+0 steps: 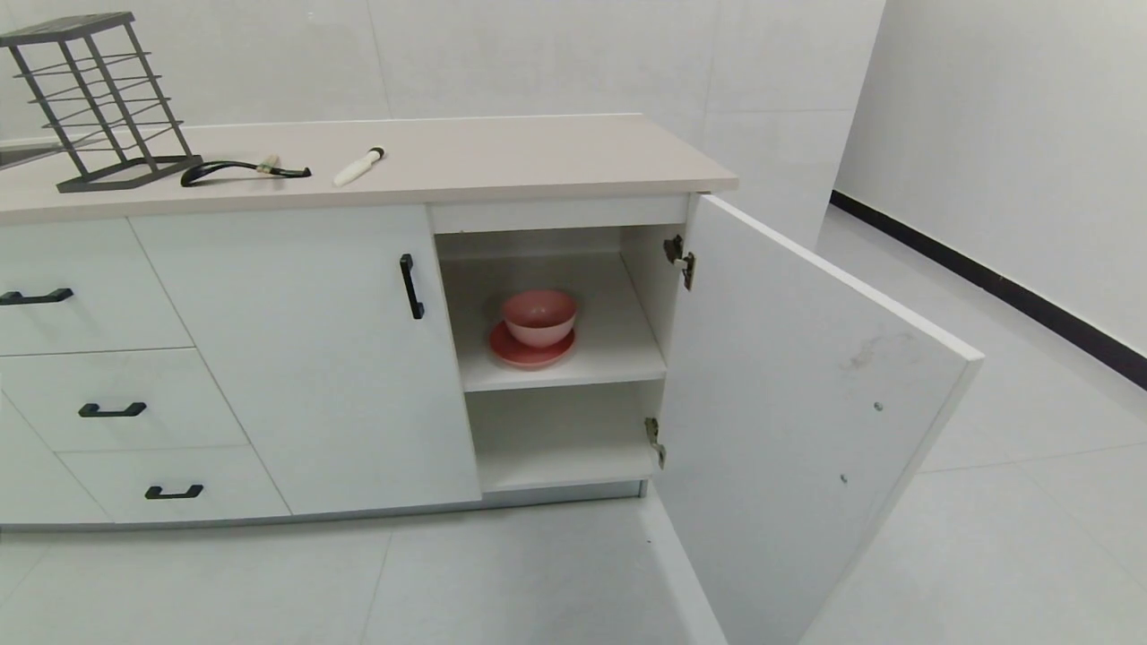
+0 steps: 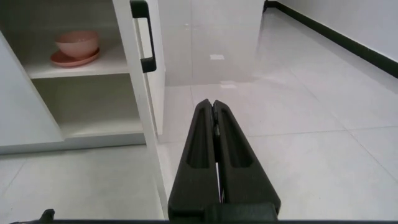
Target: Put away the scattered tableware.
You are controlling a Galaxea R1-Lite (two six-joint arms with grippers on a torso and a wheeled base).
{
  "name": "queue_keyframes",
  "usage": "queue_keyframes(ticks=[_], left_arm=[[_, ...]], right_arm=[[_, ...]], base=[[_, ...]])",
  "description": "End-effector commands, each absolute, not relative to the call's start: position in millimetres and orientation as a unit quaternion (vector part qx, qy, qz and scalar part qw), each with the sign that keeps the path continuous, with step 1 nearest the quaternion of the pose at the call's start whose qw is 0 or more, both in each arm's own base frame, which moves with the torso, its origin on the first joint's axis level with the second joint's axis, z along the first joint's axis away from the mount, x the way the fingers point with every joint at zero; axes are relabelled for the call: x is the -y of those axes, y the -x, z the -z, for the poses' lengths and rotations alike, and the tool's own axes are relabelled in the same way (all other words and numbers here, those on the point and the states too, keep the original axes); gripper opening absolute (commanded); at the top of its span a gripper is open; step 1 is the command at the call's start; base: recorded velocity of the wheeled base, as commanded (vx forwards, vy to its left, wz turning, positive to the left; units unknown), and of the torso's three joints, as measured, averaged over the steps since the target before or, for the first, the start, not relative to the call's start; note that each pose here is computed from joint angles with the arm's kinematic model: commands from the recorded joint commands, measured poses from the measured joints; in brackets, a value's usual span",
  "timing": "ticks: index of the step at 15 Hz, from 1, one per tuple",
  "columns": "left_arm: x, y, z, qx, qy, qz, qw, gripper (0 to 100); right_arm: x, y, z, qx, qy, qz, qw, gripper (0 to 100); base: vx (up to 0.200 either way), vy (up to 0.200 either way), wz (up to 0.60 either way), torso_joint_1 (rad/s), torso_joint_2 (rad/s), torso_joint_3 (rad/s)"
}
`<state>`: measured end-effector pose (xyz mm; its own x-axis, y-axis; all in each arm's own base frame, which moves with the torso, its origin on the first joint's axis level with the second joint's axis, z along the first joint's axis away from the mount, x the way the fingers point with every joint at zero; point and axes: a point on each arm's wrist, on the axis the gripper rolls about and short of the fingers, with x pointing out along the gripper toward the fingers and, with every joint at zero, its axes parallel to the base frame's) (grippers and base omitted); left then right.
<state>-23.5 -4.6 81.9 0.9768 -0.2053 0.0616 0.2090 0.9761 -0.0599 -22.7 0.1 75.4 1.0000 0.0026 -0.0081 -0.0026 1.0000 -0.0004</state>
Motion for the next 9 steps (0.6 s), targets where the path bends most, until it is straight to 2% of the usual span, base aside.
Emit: queue_keyframes(ticks=[1,6,7,9], left_arm=[[4.6,23.4,-81.9,0.027,0.033,0.104,0.994,100],[4.6,23.3,-81.9,0.026,0.036,0.104,0.994,100],[4.6,23.3,-81.9,0.026,0.036,0.104,0.994,100],[4.6,23.3,-81.9,0.027,0.034,0.104,0.994,100]], right_arm=[[-0.1,22.7,-75.3,-0.004,-0.002,-0.002,1.0,0],[0.0,22.7,-80.6,0.023,0.005,0.002,1.0,0],[0.0,25.9,-101.0,0.125,0.006,0.002,0.992,0],[-0.7,29.6,-114.0,0.16,0.005,-0.014,0.987,0]], base=[[0.0,0.0,0.0,0.0,0.0,0.0],[0.0,0.0,0.0,0.0,0.0,0.0],[0.0,0.0,0.0,0.0,0.0,0.0],[0.0,0.0,0.0,0.0,0.0,0.0]])
